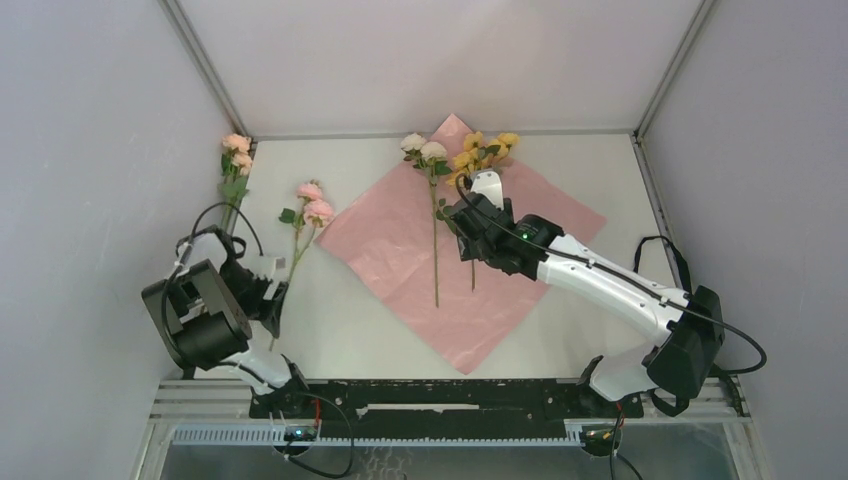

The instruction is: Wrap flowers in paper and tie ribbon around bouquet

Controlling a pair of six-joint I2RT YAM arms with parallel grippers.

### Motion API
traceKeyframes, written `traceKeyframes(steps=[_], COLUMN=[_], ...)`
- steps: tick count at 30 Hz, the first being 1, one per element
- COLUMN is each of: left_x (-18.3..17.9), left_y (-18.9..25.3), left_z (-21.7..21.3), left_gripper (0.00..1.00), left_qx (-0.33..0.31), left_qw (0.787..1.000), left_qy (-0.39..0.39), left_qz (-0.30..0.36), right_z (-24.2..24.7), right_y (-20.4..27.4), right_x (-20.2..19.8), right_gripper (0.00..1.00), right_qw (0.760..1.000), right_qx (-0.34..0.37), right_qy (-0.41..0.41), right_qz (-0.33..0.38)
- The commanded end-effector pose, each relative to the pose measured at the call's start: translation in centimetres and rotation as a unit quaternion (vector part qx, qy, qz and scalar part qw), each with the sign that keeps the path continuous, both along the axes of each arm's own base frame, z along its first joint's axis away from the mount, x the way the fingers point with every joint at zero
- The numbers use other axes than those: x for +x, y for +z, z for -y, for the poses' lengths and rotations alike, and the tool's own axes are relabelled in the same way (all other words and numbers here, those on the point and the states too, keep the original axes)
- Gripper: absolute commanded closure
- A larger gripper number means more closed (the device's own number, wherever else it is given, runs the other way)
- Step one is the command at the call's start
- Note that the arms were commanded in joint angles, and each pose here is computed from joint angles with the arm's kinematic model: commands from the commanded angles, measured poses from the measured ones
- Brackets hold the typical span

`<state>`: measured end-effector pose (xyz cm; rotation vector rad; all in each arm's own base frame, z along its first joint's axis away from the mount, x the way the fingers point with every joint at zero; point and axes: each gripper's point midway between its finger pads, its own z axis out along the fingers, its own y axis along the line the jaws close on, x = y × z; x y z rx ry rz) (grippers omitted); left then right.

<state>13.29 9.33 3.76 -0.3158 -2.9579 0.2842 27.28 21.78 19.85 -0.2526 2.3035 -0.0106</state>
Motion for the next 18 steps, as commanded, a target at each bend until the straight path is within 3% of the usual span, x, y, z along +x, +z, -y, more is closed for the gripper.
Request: traceKeyframes(steps=[1,6,10,15,18], left_x=[6.9,14.3,18.1,19.3,19.1], left_y=[4.4,5.3,3.8,0.4,-1.3], left_z=[-0.2,1.3,2.0,1.9,1.2], left_gripper=[0.02,0.00,0.00,0.02,0.12], left_qx=[0.007,0.024,0.045,0.083,0.102], left_qw=[0.992,0.982,0.983,0.990,0.992], left_qy=[-0.003,0.015,0.020,-0.005,-0.007], left_qz=[0.127,0.185,0.179,0.116,0.067], right_z=[0.6,0.8,1.0,1.4,1.7], right_y=[1.5,1.6,1.2,0.8,0.6], right_x=[-0.5,-0.8,-1.0,-1.2,-1.2], right_gripper=[0.32,0.31,0.31,0.31,0.31], right_qw=[1.000,1.000,1.000,1.000,0.999], right_qx=[0.004,0.000,-0.003,-0.005,-0.007], right_qy=[-0.008,-0.012,-0.015,-0.017,-0.018], right_qz=[0.022,0.022,0.022,0.024,0.026])
